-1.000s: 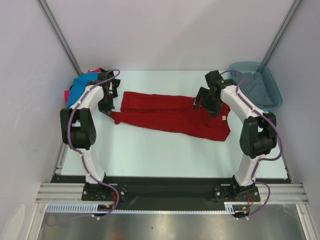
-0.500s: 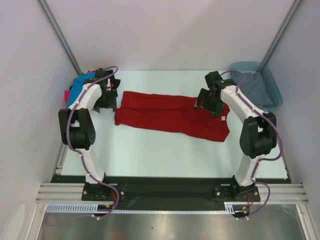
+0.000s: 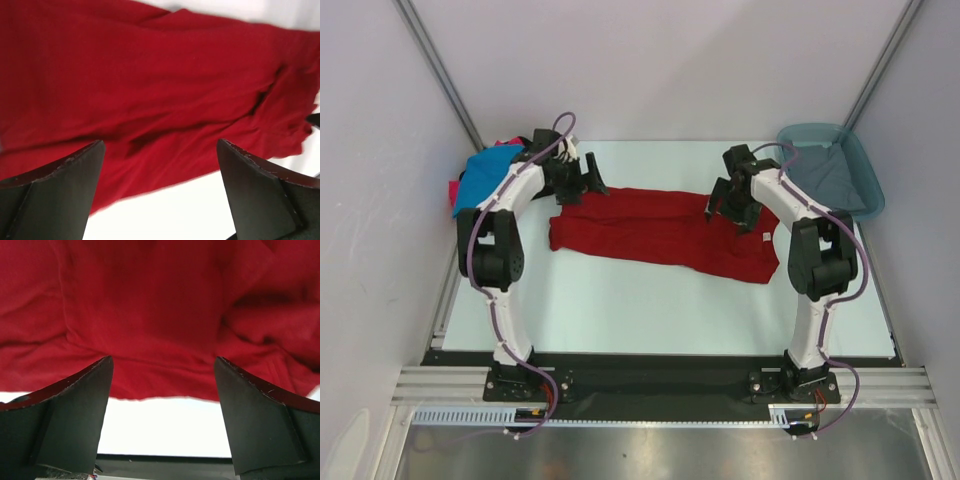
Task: Fold and stack the t-shirts
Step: Fold the tshirt
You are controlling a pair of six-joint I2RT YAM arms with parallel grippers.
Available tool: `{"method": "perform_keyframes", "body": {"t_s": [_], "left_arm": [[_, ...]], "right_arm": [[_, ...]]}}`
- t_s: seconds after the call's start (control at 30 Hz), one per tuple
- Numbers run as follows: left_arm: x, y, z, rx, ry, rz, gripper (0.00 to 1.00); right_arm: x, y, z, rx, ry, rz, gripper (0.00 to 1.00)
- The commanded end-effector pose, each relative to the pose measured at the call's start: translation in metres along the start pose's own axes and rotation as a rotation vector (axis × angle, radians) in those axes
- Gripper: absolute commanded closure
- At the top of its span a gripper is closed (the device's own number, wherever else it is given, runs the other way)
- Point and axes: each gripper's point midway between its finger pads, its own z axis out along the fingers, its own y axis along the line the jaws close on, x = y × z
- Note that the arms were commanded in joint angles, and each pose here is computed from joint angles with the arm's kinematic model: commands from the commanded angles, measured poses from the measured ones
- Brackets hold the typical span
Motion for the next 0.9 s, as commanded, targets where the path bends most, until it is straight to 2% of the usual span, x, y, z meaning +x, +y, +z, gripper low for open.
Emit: {"method": "perform_keyframes", "body": {"t_s": [0.0, 0.1, 0.27, 0.47, 0.6, 0.63, 0.67, 0.73, 0.83, 0.87], "left_arm": [[-0.023, -0.025, 0.021, 0.176, -0.064, -0.091, 0.0], [-0.034, -0.023, 0.033, 0.156, -0.114, -0.096, 0.0], [-0.049, -0.012, 0.046, 0.085, -0.132, -0.048, 0.0], [-0.045, 0.017, 0.072, -0.042, -0.096, -0.01, 0.0], [-0.029, 0.027, 0.086, -0.085, -0.037, 0.008, 0.0], [-0.025, 0.028, 0.089, -0.089, -0.026, 0.019, 0.0], [-0.02, 0.028, 0.092, -0.095, -0.01, 0.023, 0.0], [-0.015, 0.029, 0.095, -0.099, -0.001, 0.031, 0.0], [-0.006, 0.028, 0.097, -0.106, 0.015, 0.055, 0.0], [-0.003, 0.028, 0.096, -0.11, 0.024, 0.059, 0.0]], "right_arm": [[-0.025, 0.024, 0.001, -0.072, -0.056, 0.018, 0.14], [-0.031, 0.034, 0.002, -0.094, -0.076, 0.03, 0.14], [-0.029, 0.051, 0.001, -0.141, -0.067, 0.011, 0.15], [-0.015, 0.059, 0.008, -0.136, -0.031, -0.014, 0.15], [-0.003, 0.047, 0.018, -0.025, -0.023, -0.037, 0.15], [-0.002, 0.048, 0.02, -0.024, -0.029, -0.047, 0.17], [-0.007, 0.048, 0.023, -0.017, -0.055, -0.056, 0.25], [-0.007, 0.049, 0.028, 0.001, -0.075, -0.093, 0.3], [-0.009, 0.044, 0.043, 0.047, -0.071, -0.12, 0.44], [-0.008, 0.042, 0.048, 0.059, -0.068, -0.137, 0.45]]}}
